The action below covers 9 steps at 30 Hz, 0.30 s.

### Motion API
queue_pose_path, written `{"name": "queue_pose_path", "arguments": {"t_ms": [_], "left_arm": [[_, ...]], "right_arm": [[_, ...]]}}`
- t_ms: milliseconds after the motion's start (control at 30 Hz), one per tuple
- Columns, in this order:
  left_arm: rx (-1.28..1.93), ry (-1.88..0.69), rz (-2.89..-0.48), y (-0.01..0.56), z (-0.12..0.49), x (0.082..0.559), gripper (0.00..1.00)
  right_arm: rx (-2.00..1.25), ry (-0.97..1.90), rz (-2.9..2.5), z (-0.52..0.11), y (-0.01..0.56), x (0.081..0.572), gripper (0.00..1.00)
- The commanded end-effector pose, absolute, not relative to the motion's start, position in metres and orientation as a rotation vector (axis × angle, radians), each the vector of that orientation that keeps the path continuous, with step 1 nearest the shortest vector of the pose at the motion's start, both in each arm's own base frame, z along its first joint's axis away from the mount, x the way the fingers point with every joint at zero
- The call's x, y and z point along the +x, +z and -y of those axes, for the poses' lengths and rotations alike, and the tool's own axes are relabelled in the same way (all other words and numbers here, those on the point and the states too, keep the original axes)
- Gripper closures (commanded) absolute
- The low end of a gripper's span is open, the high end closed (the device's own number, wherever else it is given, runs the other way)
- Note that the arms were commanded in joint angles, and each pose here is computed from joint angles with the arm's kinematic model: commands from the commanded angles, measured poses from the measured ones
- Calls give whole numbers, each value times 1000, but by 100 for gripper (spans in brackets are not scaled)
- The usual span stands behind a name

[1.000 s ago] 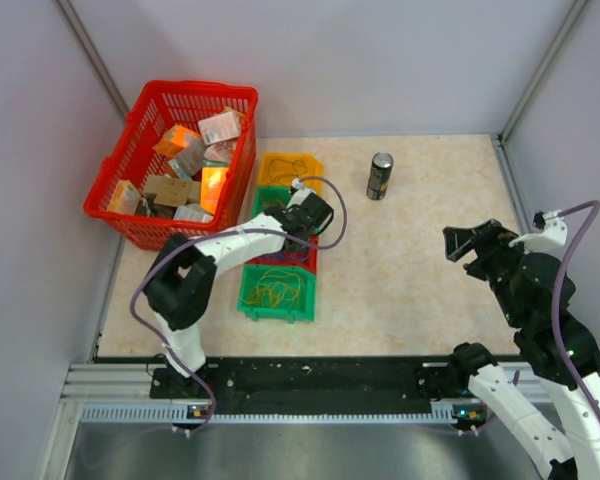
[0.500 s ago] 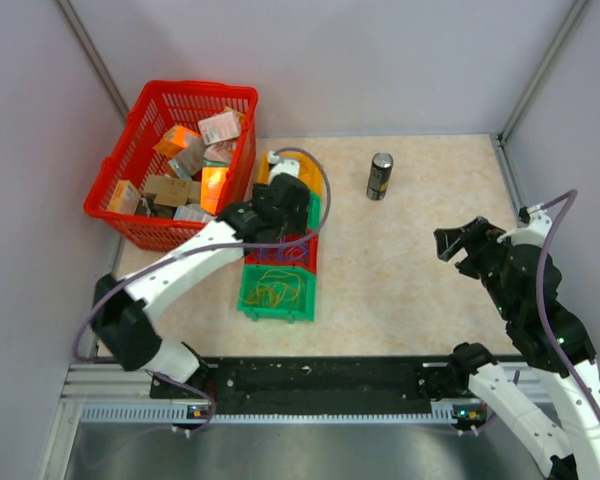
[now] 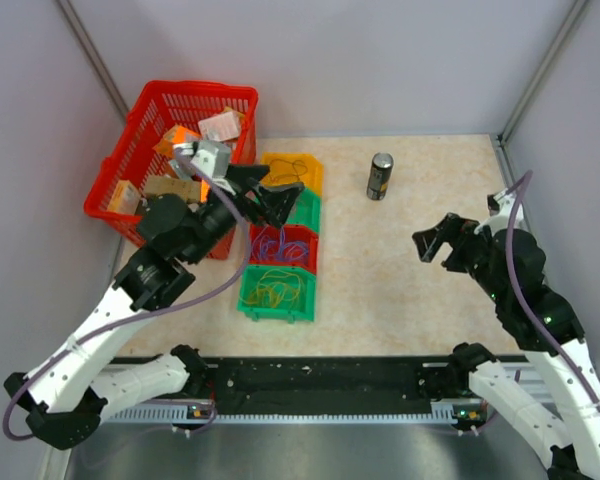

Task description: Untangle the cables

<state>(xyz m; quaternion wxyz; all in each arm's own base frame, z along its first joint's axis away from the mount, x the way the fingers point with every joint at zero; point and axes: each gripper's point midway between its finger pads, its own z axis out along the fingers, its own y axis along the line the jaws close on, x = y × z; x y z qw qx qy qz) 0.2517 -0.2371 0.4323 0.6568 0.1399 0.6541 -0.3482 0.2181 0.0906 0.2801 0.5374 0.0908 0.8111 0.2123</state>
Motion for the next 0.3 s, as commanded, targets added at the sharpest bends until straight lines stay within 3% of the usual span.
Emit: {"name": "queue_pose_path", "arguments": {"t_ms": [0, 133, 267], "left_arm": [[405, -877, -1100, 516, 227, 211, 8], [384, -842, -1028, 527, 211, 201, 1], [364, -814, -970, 536, 193, 188, 2]], "right_arm": [[68, 497, -1770, -89, 334, 212, 1], [58, 456, -1612, -70, 372, 195, 1], [133, 422, -1417, -40, 414, 168, 1]]}}
